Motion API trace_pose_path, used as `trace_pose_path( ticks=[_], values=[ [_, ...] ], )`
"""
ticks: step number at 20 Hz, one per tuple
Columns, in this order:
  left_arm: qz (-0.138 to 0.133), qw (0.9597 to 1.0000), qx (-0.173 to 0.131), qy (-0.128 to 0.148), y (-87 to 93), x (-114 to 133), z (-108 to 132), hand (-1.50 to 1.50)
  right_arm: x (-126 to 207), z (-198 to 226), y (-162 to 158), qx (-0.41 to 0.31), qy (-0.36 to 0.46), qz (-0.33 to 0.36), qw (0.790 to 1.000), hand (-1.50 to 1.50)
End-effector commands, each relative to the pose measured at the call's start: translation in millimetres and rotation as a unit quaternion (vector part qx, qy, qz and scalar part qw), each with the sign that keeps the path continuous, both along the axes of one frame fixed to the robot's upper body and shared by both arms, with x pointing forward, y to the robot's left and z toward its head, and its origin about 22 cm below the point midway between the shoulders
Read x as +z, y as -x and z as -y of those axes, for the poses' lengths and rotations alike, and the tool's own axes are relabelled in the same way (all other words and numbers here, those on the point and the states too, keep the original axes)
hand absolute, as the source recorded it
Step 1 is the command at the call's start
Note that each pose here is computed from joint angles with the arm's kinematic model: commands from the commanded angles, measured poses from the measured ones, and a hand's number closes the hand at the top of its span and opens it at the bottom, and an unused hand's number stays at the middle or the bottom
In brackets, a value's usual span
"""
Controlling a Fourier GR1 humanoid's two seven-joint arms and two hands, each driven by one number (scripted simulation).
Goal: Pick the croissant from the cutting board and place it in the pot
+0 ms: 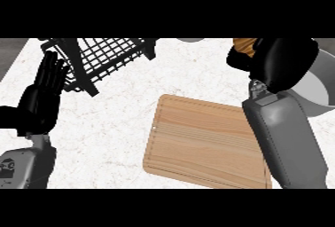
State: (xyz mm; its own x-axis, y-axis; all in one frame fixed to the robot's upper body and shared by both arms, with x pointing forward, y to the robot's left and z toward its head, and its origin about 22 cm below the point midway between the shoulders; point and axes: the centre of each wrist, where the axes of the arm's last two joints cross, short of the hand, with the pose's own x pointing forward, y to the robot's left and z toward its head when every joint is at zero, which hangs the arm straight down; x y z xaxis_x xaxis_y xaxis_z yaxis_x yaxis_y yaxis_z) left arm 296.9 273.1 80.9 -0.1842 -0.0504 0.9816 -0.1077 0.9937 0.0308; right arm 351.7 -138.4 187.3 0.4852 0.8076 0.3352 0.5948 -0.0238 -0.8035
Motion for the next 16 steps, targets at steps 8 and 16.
trace_pose_path(
  ticks=[8, 16],
  values=[
    [0.004, 1.0, 0.007, -0.003, -6.8, 1, 5, 0.0, 2, 145, 42, -0.074, -0.033, -0.018, 0.997, 1.5],
    [0.0, 1.0, 0.005, 0.0, -16.2, 21, -1, 0.0, -24, 242, 63, -0.062, -0.047, -0.023, 0.997, 1.5]
  ],
)
